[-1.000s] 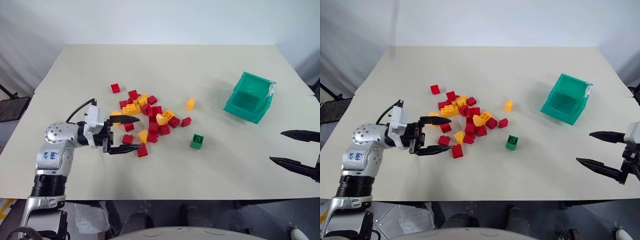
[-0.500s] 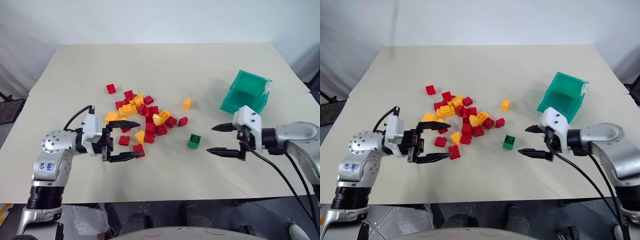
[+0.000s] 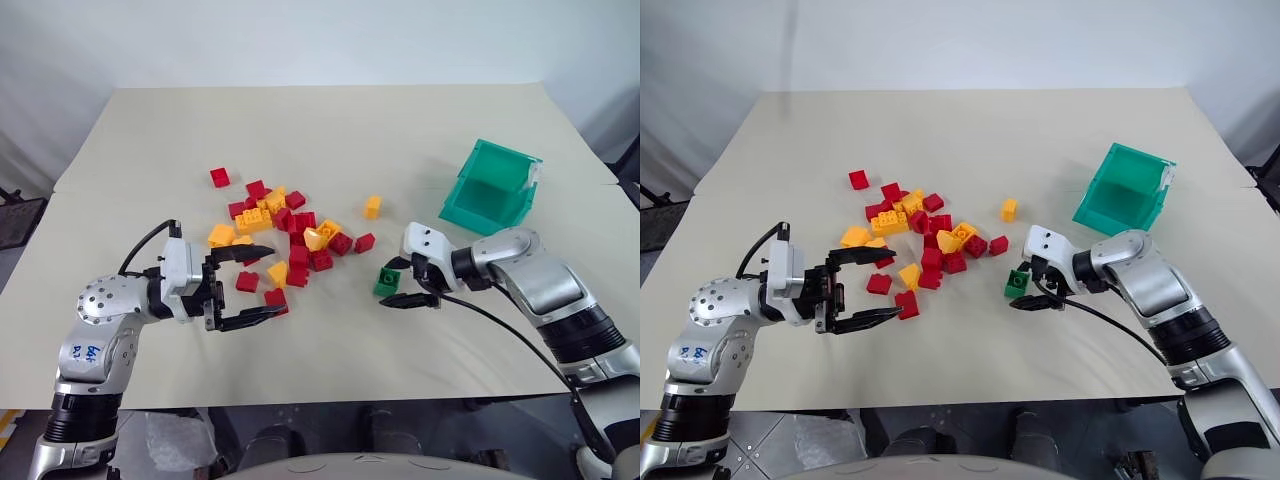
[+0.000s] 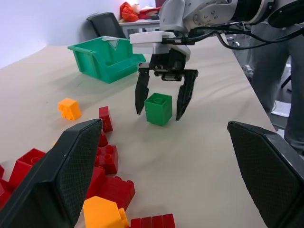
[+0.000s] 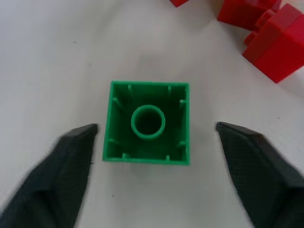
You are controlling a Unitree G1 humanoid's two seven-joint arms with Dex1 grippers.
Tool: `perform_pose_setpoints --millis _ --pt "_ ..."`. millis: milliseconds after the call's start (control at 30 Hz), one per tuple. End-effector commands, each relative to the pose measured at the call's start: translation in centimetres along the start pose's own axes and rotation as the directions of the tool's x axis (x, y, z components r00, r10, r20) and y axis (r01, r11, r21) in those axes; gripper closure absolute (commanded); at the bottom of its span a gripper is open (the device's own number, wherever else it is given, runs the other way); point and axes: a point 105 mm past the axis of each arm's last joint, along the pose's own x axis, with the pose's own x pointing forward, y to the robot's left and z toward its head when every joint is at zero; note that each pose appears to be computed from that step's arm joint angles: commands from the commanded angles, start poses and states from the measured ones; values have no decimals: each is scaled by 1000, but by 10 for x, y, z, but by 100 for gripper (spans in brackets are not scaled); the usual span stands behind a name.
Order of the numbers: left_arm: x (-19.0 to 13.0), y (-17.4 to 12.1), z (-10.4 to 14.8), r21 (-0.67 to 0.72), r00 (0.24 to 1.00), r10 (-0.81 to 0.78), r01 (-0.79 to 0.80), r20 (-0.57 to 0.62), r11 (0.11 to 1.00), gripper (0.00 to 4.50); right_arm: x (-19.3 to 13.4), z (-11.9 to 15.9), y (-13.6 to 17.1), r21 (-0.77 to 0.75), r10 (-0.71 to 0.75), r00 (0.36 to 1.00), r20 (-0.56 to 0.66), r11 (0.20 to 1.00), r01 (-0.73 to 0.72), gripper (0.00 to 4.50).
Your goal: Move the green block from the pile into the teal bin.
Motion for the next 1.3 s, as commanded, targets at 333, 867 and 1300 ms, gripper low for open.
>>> perform_pose_setpoints --millis 333,867,1300 --pt "10 10 13 60 998 -25 22 60 998 0 -62 41 -16 78 -314 916 251 950 304 302" --pt "91 52 18 82 993 46 -55 107 995 0 -160 11 -120 244 -873 449 189 484 840 302" --pt "130 75 31 91 974 181 -194 133 977 0 -144 -6 -157 205 -908 388 156 414 887 102"
